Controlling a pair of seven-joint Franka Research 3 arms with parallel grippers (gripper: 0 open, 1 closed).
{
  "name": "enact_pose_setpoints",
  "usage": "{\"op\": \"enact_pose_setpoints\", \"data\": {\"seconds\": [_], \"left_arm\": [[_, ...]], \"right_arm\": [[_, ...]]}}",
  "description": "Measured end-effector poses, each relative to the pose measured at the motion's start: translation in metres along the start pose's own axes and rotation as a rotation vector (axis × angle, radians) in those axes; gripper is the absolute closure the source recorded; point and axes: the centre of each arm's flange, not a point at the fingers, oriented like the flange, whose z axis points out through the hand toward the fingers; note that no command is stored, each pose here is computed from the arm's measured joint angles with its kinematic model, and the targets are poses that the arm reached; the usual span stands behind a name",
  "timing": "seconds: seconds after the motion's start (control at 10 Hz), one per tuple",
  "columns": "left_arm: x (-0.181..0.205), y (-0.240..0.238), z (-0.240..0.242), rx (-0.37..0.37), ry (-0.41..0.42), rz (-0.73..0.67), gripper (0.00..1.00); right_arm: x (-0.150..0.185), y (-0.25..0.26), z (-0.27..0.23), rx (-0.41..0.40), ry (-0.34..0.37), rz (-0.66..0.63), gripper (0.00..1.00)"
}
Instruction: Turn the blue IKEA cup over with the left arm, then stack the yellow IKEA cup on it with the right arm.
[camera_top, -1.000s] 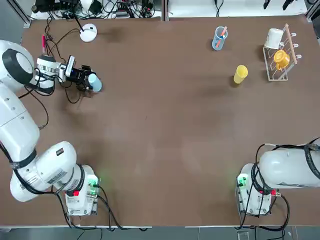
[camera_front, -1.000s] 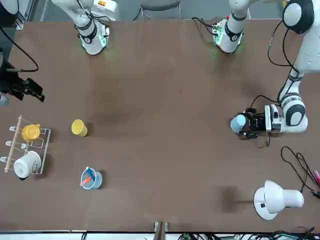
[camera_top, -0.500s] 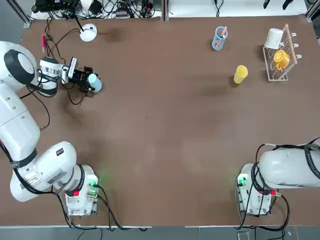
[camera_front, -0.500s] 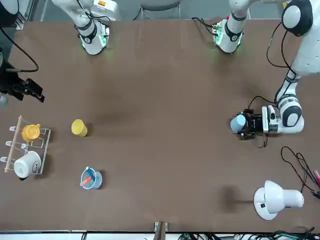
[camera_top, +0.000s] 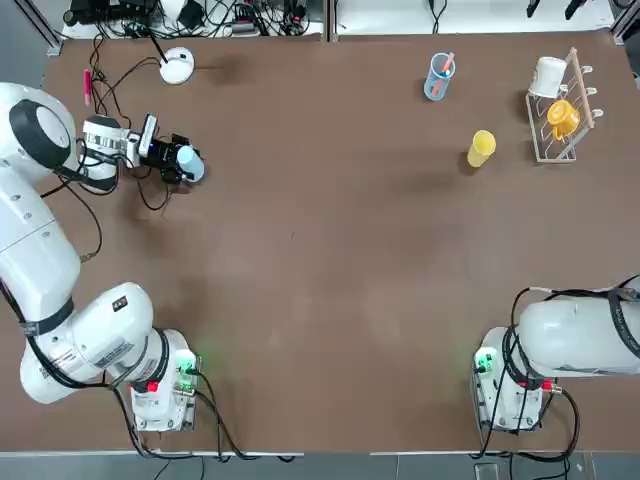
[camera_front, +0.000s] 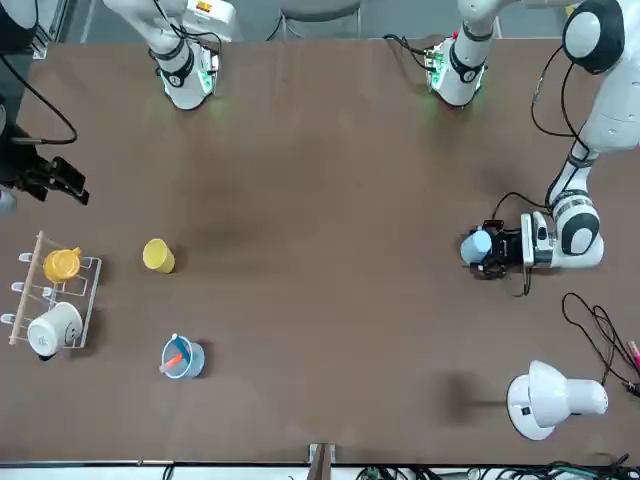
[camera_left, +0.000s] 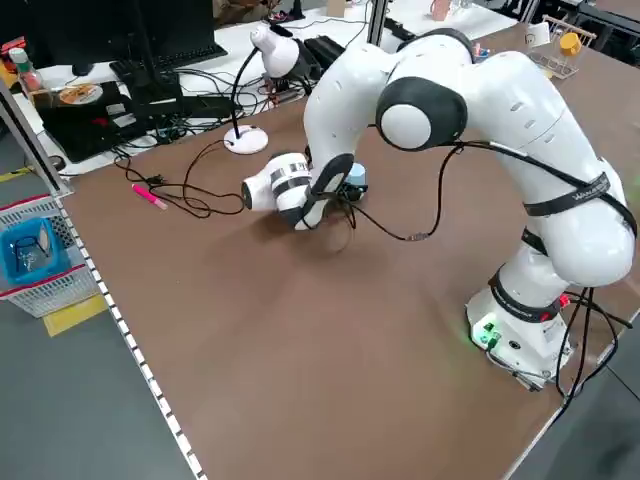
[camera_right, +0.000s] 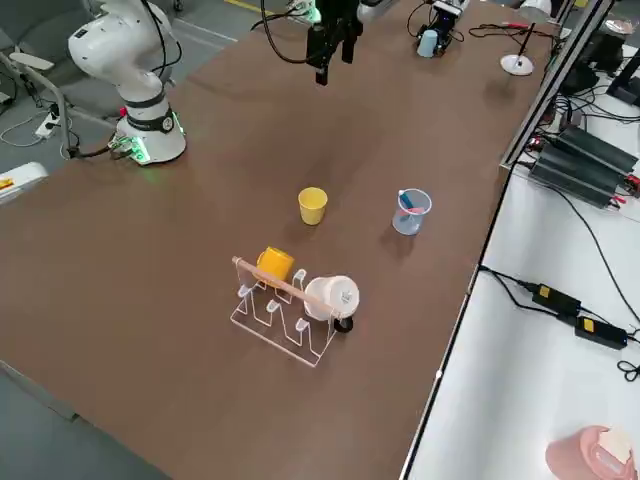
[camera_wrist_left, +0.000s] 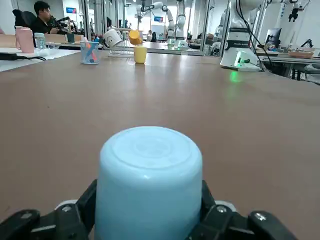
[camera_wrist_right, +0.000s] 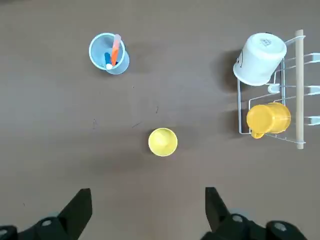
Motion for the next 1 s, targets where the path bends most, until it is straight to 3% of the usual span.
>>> {"op": "enact_pose_setpoints", "data": {"seconds": [0.3, 0.8, 1.0], "left_arm": [[0.0008, -0.0014, 0.0034, -0.001, 0.004, 0.005, 0.11], [0.0019, -0.0033, 0.0052, 0.000, 0.006, 0.014, 0.31], [0.0083, -0.0097, 0.0015, 0.006, 0.001, 0.033, 0.31]], "right_arm": [[-0.0001, 0.0000, 0.0010, 0.000, -0.002, 0.000, 0.00], [-0.0001, 0.0000, 0.0012, 0.000, -0.003, 0.000, 0.00], [-0.0001, 0.0001, 0.0012, 0.000, -0.003, 0.000, 0.00]]}}
